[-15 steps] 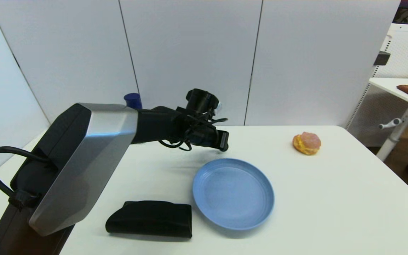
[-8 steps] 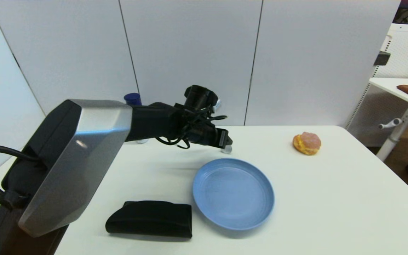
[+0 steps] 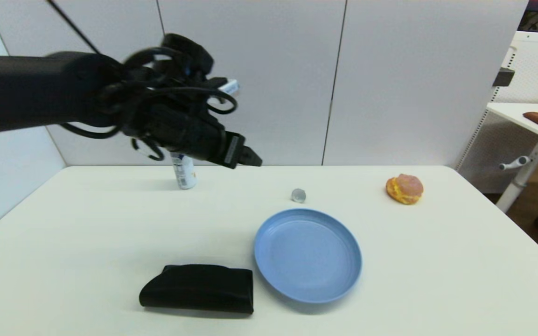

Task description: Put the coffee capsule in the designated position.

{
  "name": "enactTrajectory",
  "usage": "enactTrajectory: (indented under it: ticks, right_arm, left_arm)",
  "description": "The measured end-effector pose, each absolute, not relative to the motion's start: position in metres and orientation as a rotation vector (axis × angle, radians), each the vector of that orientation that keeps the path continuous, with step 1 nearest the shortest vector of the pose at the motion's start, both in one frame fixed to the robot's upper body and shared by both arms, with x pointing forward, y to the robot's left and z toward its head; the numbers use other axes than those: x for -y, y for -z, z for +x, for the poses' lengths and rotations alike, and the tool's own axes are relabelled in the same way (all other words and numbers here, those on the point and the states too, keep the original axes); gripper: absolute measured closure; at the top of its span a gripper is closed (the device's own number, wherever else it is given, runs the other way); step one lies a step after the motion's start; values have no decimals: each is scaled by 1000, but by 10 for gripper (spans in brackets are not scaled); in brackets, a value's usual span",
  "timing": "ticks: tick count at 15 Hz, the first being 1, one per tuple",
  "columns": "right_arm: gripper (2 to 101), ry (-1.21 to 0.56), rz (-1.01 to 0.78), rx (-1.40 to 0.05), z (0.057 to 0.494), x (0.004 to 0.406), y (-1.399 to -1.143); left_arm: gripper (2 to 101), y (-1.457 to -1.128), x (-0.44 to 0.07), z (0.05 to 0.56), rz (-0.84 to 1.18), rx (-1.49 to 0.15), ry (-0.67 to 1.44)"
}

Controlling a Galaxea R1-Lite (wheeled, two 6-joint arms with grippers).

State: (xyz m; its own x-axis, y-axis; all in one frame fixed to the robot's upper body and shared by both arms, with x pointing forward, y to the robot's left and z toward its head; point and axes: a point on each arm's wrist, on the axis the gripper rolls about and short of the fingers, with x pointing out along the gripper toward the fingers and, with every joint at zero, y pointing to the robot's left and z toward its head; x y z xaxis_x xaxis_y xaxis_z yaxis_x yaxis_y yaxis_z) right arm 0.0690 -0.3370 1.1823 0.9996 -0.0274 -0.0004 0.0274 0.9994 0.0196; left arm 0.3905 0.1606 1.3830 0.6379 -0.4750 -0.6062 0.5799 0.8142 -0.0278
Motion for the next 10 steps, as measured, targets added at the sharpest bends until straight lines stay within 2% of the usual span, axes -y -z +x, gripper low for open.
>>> enactTrajectory:
  ticks: [3, 6, 10]
  right_arm:
    - [43, 28, 20, 0, 69, 337, -1182]
    - [43, 28, 20, 0, 69, 337, -1182]
    - [43, 27, 20, 0, 69, 337, -1182]
  left_arm:
    - [119, -1387, -227, 328, 185, -591, 524]
    - [98, -1354, -280, 252, 160, -497, 423]
    - [80, -1298, -322, 152, 131, -221, 268]
